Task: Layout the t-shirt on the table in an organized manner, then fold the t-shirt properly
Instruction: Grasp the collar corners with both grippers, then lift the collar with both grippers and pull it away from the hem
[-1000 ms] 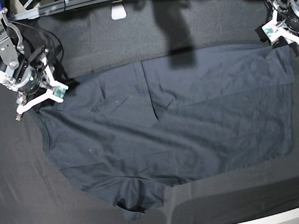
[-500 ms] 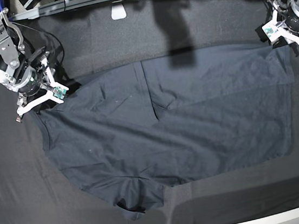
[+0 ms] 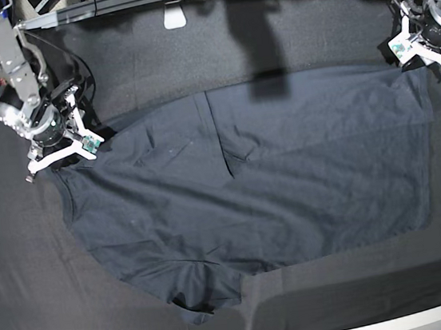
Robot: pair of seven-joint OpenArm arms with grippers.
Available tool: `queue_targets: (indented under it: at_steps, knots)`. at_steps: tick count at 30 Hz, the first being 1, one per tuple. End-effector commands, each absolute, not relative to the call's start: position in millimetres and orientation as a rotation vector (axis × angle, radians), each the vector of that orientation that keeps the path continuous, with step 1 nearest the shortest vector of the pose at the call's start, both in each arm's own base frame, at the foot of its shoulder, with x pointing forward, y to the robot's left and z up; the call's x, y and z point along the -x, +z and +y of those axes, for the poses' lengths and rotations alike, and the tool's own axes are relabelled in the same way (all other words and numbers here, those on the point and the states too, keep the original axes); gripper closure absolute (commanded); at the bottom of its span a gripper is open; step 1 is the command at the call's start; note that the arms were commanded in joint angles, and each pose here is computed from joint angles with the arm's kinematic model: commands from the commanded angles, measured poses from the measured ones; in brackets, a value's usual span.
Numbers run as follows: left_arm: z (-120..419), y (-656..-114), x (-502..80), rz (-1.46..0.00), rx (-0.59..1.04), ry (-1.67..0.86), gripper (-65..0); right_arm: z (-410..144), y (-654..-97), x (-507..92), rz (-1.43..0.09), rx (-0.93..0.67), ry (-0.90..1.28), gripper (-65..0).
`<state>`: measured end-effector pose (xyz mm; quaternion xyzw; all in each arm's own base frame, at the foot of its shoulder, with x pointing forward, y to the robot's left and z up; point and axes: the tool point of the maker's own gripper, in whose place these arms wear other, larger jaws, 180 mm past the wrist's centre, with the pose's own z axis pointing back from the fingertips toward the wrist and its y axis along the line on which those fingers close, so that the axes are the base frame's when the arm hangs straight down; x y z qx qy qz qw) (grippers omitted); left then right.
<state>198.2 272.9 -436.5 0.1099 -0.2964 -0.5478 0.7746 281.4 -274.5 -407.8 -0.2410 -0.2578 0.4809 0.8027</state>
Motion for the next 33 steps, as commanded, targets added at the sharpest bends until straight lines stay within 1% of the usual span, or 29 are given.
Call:
queue_targets:
  at_steps: [1, 4, 5, 8, 11, 12, 14, 15, 21, 26, 33]
  knots:
    - [280, -434, -199, -0.628, -0.254, -1.197, 0.0, -292, -398, -286, -0.529, 0.595, 1.031, -25.4]
    - [281, -434, -199, -0.621, -0.258, -1.196, 0.0, -301, -397, -284, -0.489, 0.64, 1.03, -25.3]
    - [281, -434, -199, -0.621, -0.258, -1.196, 0.0, -305, -396, -283, -0.476, 0.65, 1.025, -23.5]
    - [281, -434, -199, -0.621, -0.259, -1.196, 0.0, -308, -395, -283, -0.468, 0.662, 1.009, -14.3]
    - [281, -434, -198, -0.62, -0.26, -1.198, 0.0, -311, -393, -284, -0.472, 0.676, 0.99, -12.0]
    - [281, -434, -198, -0.62, -0.26, -1.198, 0.0, -313, -392, -284, -0.474, 0.69, 0.974, -10.1]
    - [281, -434, -198, -0.62, -0.26, -1.198, 0.0, -319, -390, -283, -0.461, 0.713, 0.95, -1.5]
    - [281, -434, -198, -0.62, -0.26, -1.198, 0.0, -320, -390, -283, -0.455, 0.717, 0.948, 0.0]
    - [289, -431, -199, -0.606, -0.26, -1.163, 0.0, -320, -387, -272, -0.442, 0.722, 0.984, 0.0]
    - [303, -422, -197, -0.587, -0.252, -1.166, 0.0, -333, -376, -247, -0.37, 0.764, 1.045, 0.0]
    - [312, -430, -159, -0.49, -0.209, -1.208, 0.0, -332, -367, -208, -0.349, 0.69, 1.026, 0.0]
